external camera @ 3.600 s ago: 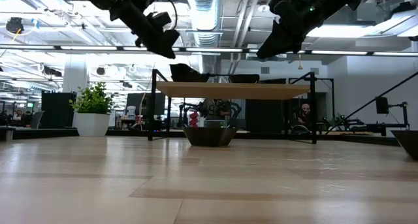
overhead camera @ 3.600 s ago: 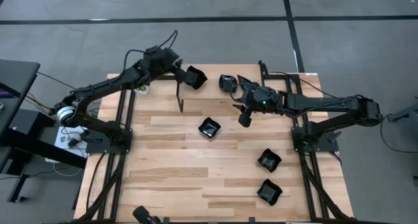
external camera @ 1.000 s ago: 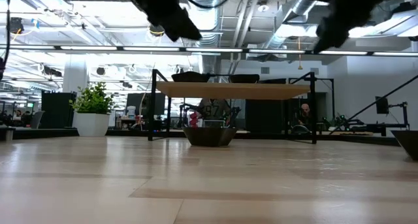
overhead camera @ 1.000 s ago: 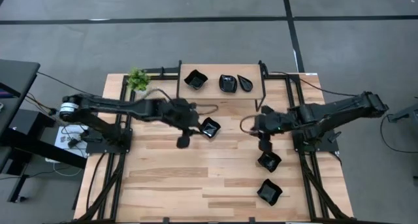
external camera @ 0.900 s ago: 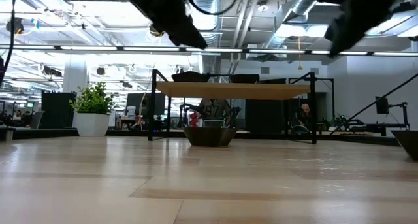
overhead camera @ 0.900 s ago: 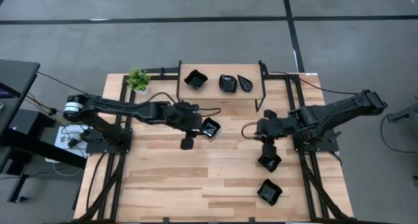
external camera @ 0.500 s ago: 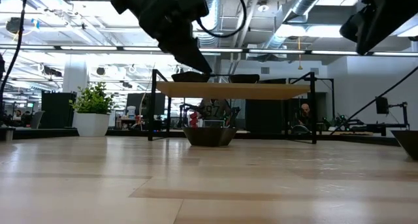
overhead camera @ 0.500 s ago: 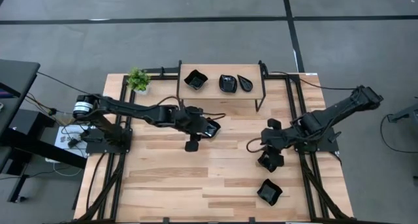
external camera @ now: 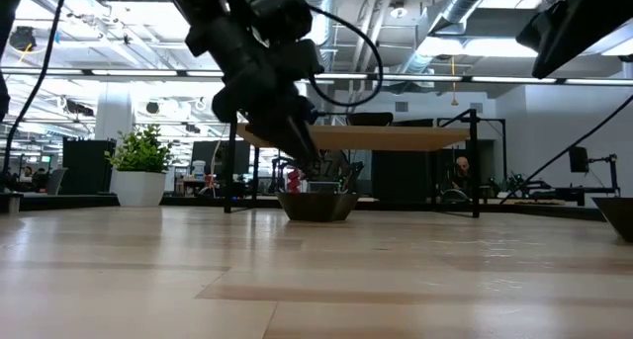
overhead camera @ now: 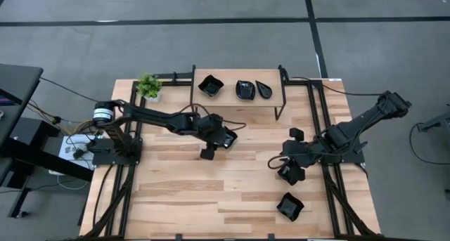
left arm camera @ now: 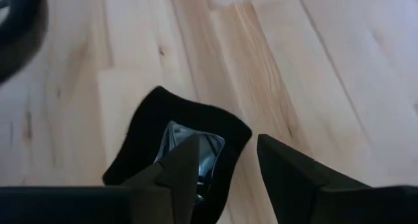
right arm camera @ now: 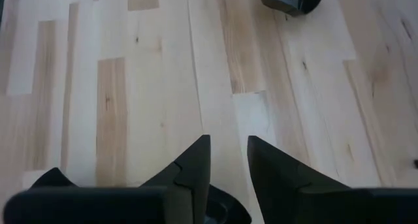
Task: Pick & Place Mini shaped plates
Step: Stack the black wave square shaped plate on top of the black wave square shaped plate on the shelf
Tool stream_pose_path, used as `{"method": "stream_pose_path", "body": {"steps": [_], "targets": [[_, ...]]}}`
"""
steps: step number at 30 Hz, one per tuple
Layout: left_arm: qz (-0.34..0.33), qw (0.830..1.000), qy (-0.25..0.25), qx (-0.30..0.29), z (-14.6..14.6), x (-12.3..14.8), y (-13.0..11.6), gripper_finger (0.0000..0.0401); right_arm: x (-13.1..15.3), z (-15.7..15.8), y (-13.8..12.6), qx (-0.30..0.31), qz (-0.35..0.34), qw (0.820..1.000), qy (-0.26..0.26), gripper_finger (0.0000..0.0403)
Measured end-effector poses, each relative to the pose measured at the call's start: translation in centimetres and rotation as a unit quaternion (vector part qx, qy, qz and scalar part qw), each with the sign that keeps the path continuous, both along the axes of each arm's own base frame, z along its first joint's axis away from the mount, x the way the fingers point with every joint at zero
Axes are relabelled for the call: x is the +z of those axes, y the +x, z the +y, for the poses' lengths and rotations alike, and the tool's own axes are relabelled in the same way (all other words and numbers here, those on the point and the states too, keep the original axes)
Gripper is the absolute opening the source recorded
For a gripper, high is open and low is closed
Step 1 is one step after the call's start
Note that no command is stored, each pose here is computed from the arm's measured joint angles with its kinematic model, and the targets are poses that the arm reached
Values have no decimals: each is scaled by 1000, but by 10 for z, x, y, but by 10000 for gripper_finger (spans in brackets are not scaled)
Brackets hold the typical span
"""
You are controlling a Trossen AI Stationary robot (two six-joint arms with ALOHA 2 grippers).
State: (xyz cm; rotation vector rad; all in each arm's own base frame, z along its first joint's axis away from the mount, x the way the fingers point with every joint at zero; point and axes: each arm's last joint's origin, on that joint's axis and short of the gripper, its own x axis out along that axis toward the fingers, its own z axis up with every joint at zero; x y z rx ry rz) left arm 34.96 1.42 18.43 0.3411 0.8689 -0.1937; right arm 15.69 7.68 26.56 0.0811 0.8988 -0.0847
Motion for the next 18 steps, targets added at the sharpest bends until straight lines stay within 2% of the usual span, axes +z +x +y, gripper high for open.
{"method": "stream_pose_path", "body": {"steps": [8,18], "targets": [[15,999,20,-29,0,-11,3,144,0,0,0,-6,0,1000,5,98],[53,998,21,-39,-5,-36,7,136,-1,-1,-1,-6,7,1000,1,98]]}}
